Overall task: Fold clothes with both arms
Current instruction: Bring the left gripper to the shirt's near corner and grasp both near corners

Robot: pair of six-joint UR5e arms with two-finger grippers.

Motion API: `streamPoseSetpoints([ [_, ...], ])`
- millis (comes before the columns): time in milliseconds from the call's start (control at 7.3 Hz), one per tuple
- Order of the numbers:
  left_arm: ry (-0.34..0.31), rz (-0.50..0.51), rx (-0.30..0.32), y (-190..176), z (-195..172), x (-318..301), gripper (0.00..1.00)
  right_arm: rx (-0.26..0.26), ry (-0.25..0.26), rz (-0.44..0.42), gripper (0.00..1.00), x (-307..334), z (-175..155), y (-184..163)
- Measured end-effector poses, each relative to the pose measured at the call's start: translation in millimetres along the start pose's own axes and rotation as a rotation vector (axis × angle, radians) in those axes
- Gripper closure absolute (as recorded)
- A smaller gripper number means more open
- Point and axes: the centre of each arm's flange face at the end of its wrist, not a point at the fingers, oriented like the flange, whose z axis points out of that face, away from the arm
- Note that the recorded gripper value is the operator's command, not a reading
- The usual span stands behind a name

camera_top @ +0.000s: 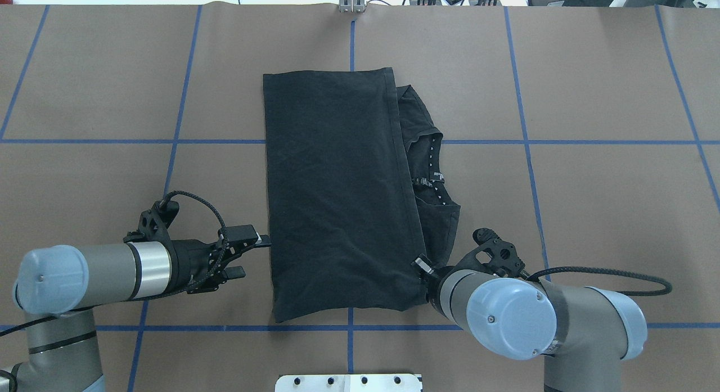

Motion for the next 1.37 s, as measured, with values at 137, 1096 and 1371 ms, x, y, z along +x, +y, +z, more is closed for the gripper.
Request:
streamPoseSetpoints([
  [137, -0.021, -0.025, -0.024, 16.4, 9.4, -8.5, 0.02, -0.001, 0.0, 0.0, 1.0, 0.1, -0.2, 0.1],
  [1096, -0.097, -0.047, -0.012, 82.9, 42.5, -46.1, 0.6, -0.001, 0.0, 0.0, 1.0, 0.4, -0.3, 0.4],
  [1371, -0.067, -0.074, 0.048, 77.4, 46.2, -44.6, 1.0, -0.002, -0.001, -0.001, 1.0, 0.4, -0.5, 0.6],
])
